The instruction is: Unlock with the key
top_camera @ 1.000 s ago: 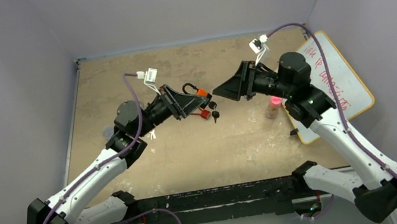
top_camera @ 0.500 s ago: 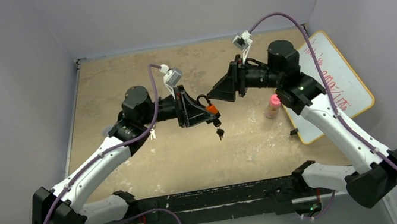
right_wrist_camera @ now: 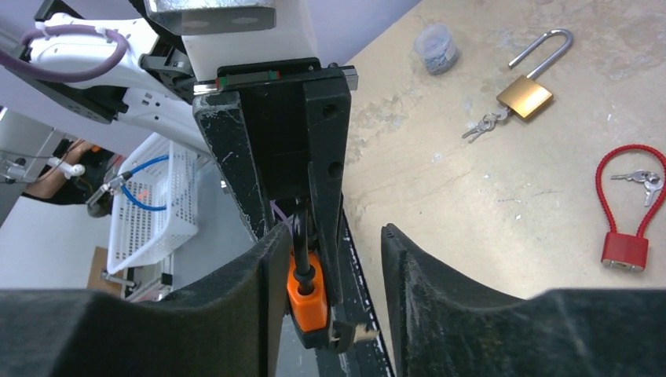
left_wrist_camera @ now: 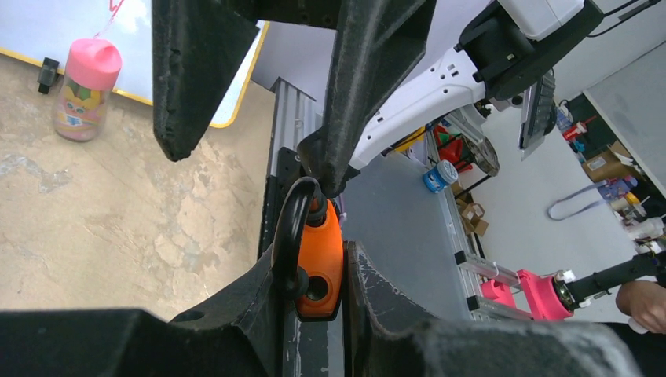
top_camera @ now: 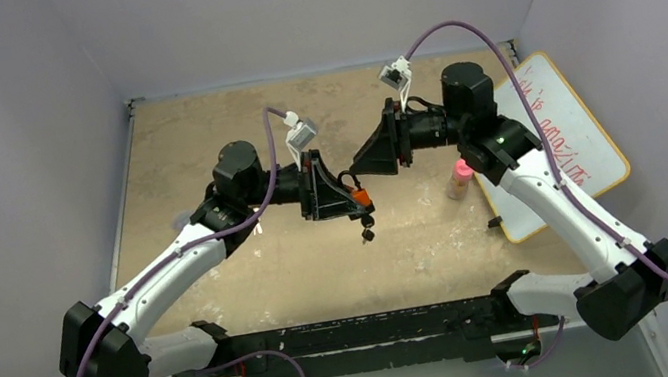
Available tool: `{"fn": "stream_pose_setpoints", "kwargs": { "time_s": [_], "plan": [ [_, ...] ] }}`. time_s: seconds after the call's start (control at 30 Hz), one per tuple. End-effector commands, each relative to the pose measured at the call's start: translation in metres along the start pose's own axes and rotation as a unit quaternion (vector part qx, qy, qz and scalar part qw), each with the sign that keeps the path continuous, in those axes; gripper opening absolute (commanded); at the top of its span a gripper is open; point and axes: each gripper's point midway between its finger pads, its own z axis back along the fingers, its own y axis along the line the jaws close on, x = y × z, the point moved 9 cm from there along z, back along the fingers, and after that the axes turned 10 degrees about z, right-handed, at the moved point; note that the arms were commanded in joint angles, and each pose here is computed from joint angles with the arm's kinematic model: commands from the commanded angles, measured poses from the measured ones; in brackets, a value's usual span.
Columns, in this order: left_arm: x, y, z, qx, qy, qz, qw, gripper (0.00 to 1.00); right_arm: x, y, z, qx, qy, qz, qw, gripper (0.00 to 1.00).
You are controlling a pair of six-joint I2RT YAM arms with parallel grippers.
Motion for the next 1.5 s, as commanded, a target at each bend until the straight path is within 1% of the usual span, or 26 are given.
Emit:
{"fn": "stream_pose_setpoints", "kwargs": {
  "time_s": [0.0, 0.07, 0.2, 0.3, 0.47, 0.73, 0.77, 0.83, 0.9, 1.0, 1.03, 1.1, 1.2, 1.23, 1.3, 1.37, 1.4, 1.47],
  "plan": [
    [0.021, -0.024, 0.0, -0.042, -0.014, -0.063, 0.997, 0.0, 0.005, 0.011, 0.004, 0.039, 0.003, 0.031, 0.999, 0.54],
    [0.022, -0.022, -0.001, -0.04, -0.013, -0.059, 0.997, 0.0, 0.003, 0.012, 0.004, 0.052, 0.004, 0.034, 0.998, 0.6],
    [0.022, -0.02, -0.002, -0.036, -0.013, -0.053, 0.998, 0.0, 0.002, 0.014, 0.004, 0.065, 0.004, 0.034, 0.997, 0.62],
    [0.022, -0.021, -0.001, -0.034, -0.015, -0.052, 0.998, 0.0, -0.001, 0.011, 0.003, 0.062, 0.009, 0.024, 0.998, 0.58],
    [0.021, -0.024, 0.0, -0.04, -0.011, -0.05, 0.998, 0.0, -0.006, 0.006, 0.0, 0.057, 0.021, 0.013, 0.998, 0.44],
    [0.019, -0.031, 0.002, -0.065, -0.002, -0.056, 0.996, 0.0, -0.011, 0.001, -0.004, 0.046, 0.029, 0.004, 0.999, 0.4],
    [0.018, -0.032, 0.002, -0.069, 0.0, -0.058, 0.996, 0.0, -0.012, -0.001, -0.005, 0.041, 0.031, 0.001, 0.999, 0.39],
    [0.017, -0.035, 0.004, -0.079, 0.006, -0.06, 0.995, 0.0, -0.014, -0.004, -0.008, 0.038, 0.035, -0.004, 0.999, 0.31],
    [0.017, -0.035, 0.004, -0.082, 0.009, -0.062, 0.995, 0.0, -0.014, -0.006, -0.009, 0.038, 0.034, -0.006, 0.999, 0.2],
    [0.014, -0.032, 0.004, -0.07, 0.009, -0.055, 0.996, 0.0, -0.01, -0.003, -0.01, 0.048, 0.018, -0.018, 0.999, 0.04],
    [0.014, -0.028, 0.004, -0.058, 0.006, -0.051, 0.997, 0.0, -0.008, -0.001, -0.01, 0.05, 0.01, -0.024, 0.998, 0.0],
    [0.015, -0.018, 0.003, -0.006, -0.003, -0.039, 0.999, 0.04, -0.002, 0.001, -0.01, 0.037, -0.007, -0.033, 0.999, 0.0],
    [0.015, 0.004, 0.006, 0.098, -0.019, -0.007, 0.995, 0.05, 0.003, 0.0, -0.01, -0.001, -0.028, -0.059, 0.998, 0.0],
    [0.015, 0.013, 0.008, 0.143, -0.033, 0.009, 0.989, 0.06, 0.002, -0.002, -0.01, -0.016, -0.032, -0.07, 0.997, 0.0],
    [0.015, 0.025, 0.012, 0.206, -0.051, 0.027, 0.977, 0.1, 0.0, -0.009, -0.01, -0.067, -0.037, -0.094, 0.993, 0.0],
    [0.013, 0.033, 0.016, 0.248, -0.062, 0.041, 0.966, 0.13, -0.006, -0.02, -0.011, -0.122, -0.038, -0.117, 0.985, 0.0],
    [0.012, 0.035, 0.017, 0.255, -0.066, 0.043, 0.964, 0.18, -0.008, -0.025, -0.011, -0.147, -0.039, -0.132, 0.979, 0.0],
    [0.01, 0.038, 0.018, 0.265, -0.072, 0.047, 0.96, 0.33, -0.012, -0.033, -0.014, -0.175, -0.042, -0.16, 0.97, 0.0]
  ]
}}
